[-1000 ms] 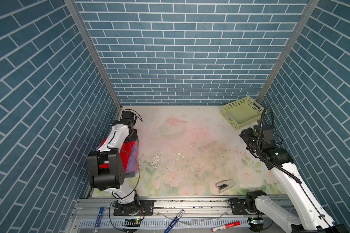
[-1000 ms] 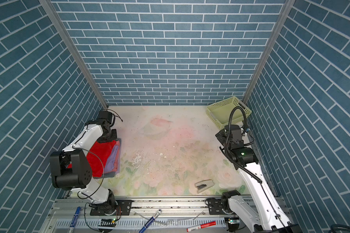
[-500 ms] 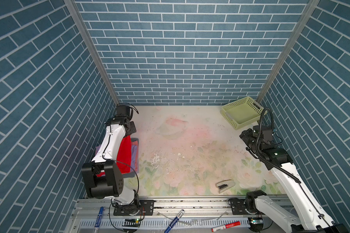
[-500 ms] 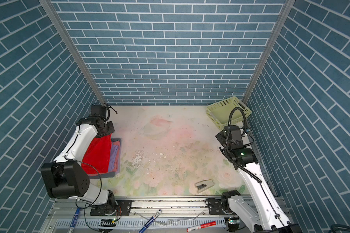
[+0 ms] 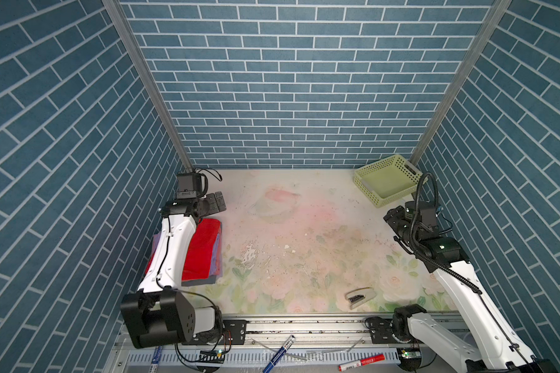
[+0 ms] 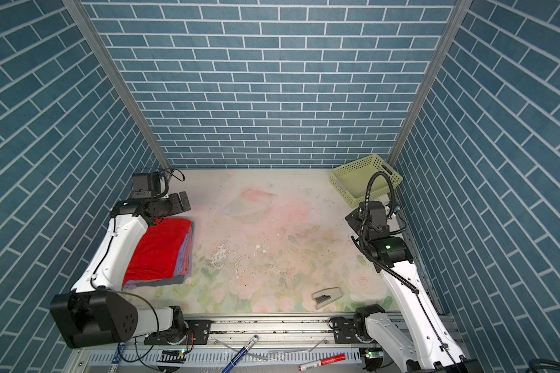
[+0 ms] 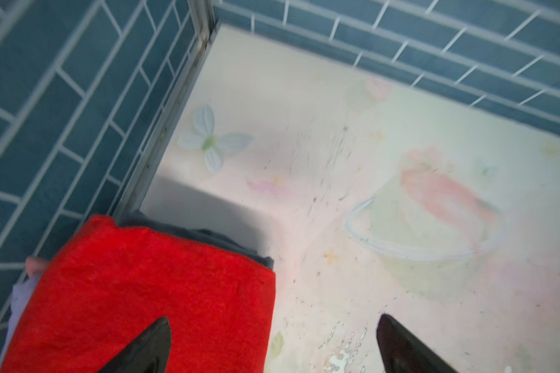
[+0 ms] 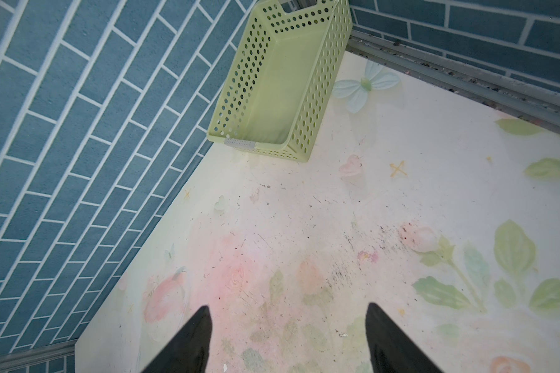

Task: Fold and stack t-shirts
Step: Place the T-shirt on the T-shirt, then reset both arms

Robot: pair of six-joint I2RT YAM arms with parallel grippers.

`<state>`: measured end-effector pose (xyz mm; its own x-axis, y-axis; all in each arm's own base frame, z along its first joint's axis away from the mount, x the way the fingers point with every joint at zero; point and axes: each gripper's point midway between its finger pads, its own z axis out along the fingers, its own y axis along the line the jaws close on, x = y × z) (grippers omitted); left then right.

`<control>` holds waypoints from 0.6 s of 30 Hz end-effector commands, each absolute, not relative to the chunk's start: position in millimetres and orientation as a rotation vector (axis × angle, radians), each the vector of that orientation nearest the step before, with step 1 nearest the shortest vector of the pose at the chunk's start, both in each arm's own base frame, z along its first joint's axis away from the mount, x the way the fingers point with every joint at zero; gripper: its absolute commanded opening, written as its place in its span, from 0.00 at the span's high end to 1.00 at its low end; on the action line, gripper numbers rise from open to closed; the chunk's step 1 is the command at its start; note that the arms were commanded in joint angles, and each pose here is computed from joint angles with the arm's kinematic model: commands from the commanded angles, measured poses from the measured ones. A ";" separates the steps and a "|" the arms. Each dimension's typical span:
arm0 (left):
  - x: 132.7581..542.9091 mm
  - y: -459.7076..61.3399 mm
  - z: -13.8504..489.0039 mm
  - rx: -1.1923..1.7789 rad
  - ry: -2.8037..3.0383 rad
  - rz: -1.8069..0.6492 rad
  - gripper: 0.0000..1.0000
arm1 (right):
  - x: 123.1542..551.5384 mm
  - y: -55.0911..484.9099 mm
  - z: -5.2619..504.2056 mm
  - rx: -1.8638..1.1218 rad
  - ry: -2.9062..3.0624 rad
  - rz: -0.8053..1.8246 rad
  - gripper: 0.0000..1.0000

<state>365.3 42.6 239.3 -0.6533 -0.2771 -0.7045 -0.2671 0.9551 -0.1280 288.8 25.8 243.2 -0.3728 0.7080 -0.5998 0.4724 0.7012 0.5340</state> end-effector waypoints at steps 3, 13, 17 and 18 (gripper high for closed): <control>366.4 37.1 268.2 -0.315 2.057 -0.079 0.00 | 286.6 10.4 251.7 0.795 2.044 0.188 0.24; 342.6 66.5 242.6 -0.269 1.812 0.184 0.00 | 283.6 -20.7 301.4 0.592 1.941 -0.106 0.09; 335.9 77.2 212.5 -0.312 1.814 0.248 0.00 | 282.6 -26.9 311.3 0.586 1.930 -0.159 0.07; 336.8 76.2 201.7 -0.309 1.838 0.243 0.00 | 282.8 -27.6 312.3 0.588 1.931 -0.167 0.07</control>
<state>330.5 63.5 186.9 -0.3589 -0.1277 -0.9246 -0.2863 0.9579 -0.0211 287.4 -14.4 290.7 -0.3402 0.3914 -0.8550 0.4449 0.8681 0.2203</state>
